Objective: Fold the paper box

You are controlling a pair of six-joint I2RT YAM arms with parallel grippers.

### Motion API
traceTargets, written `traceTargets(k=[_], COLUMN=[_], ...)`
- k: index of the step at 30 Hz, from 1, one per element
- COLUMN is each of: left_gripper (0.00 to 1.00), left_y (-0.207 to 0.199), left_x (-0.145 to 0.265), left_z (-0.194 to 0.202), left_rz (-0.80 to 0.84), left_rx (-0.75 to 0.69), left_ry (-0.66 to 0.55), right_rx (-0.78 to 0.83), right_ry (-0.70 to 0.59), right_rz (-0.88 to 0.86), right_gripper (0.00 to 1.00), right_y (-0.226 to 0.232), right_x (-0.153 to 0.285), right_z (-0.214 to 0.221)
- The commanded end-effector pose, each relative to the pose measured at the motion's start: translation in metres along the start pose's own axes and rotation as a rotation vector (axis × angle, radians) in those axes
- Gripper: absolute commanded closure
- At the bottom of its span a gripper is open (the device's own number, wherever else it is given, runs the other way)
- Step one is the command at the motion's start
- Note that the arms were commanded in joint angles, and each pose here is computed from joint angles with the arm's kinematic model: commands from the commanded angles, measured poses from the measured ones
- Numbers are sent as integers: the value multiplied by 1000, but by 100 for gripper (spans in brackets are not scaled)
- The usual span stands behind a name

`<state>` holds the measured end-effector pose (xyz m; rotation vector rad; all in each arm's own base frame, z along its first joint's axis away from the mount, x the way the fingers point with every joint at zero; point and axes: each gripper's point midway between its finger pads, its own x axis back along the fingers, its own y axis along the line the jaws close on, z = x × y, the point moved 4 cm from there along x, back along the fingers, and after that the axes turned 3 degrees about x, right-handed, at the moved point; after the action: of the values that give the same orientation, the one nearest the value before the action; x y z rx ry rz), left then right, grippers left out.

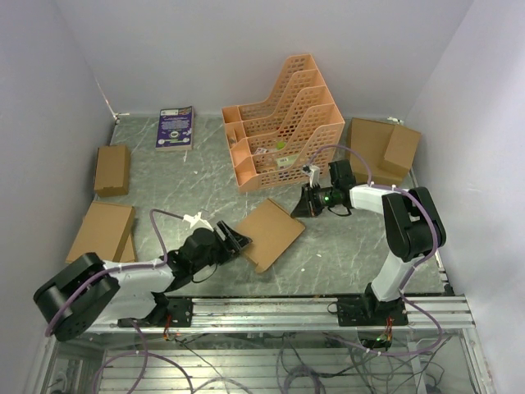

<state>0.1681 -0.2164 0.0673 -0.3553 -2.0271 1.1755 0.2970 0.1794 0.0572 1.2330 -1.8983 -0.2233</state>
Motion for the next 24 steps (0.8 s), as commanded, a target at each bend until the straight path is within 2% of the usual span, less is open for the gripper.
traceTargets(k=[1, 7, 10, 14, 17, 21, 24], left_gripper=[24, 37, 43, 49, 52, 55, 56], left_y=[-34, -39, -45, -49, -49, -52, -56], left_x=[-10, -8, -3, 3, 7, 10, 13], left_z=[-10, -10, -14, -18, -19, -19, -20], left_rz=[121, 132, 138, 124, 114, 107, 91], left_rx=[48, 71, 82, 93, 108, 136, 162], left_ry=[-72, -95, -113, -127, -125, -117, -108], right_rx=[-38, -33, -14, 55, 134, 276, 484], right_ry=[64, 60, 50, -7, -75, -177, -195], right_rz=[79, 67, 54, 59, 80, 66, 2], right_gripper=[92, 88, 83, 60, 46, 38, 33], right_y=[-17, -14, -11, -3, 6, 25, 49], right_x=[0, 1, 3, 15, 34, 69, 88], right_z=[21, 20, 15, -8, -30, -57, -61])
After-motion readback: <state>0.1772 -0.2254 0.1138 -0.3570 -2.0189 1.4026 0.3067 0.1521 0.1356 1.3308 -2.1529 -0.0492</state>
